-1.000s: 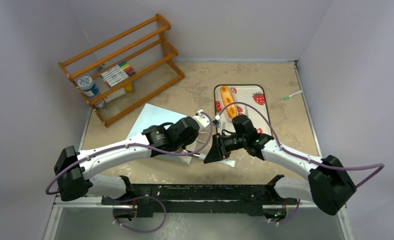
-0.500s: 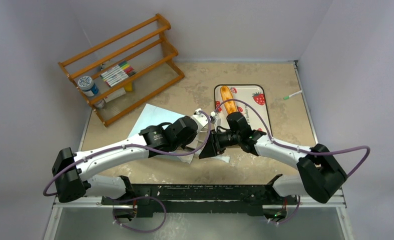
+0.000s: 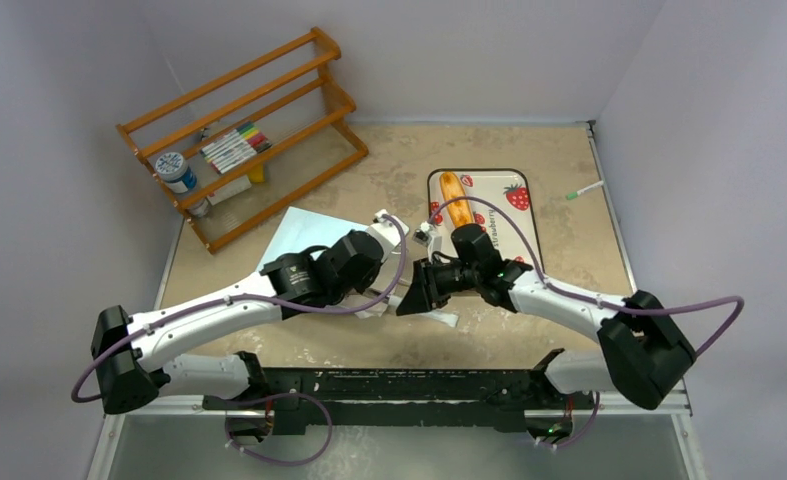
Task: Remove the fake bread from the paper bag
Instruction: Take out the fake bread from the paper bag.
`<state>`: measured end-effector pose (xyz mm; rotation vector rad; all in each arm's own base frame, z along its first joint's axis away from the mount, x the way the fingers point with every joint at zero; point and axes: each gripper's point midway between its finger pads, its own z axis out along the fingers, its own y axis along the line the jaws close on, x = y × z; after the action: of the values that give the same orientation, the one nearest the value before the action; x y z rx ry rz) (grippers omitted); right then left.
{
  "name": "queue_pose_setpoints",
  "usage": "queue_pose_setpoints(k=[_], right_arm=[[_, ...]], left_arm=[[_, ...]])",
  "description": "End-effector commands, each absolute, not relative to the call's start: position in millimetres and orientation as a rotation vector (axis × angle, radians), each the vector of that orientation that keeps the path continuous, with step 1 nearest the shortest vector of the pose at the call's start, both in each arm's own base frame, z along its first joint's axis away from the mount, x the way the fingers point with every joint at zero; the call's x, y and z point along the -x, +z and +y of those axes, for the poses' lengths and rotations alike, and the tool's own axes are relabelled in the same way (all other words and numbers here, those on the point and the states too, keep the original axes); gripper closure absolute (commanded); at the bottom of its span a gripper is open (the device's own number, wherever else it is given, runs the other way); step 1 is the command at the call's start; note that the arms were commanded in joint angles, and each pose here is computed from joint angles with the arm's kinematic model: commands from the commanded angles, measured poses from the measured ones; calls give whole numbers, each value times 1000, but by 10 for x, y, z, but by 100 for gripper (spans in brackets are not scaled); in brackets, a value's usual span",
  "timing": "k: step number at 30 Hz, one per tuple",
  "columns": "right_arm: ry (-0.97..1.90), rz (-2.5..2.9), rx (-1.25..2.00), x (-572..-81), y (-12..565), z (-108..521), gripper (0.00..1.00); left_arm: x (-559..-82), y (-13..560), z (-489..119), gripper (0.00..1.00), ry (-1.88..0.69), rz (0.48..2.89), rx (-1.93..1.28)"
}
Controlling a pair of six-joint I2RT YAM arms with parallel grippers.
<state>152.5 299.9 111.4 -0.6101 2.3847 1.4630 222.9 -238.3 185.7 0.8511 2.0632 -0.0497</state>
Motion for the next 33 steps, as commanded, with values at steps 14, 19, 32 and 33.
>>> queue_pose_setpoints(k=[14,19,32,33], right_arm=[[1348,2346,547,-1461,1529,2779,100],[1334,2338,504,-1440,1613,2722,100],[1169,2444,401,-1460,1521,2514,88],[1181,2456,392,-1421,1502,2505,86]], left_arm=[[-2280,2183,-2186,100,-95,1991,-587],[-2275,2212,-2127,100,-97,1987,-544],[-2242,2170,-2072,100,-76,2003,-563],[-2242,2173,-2067,100,-74,2002,-564]])
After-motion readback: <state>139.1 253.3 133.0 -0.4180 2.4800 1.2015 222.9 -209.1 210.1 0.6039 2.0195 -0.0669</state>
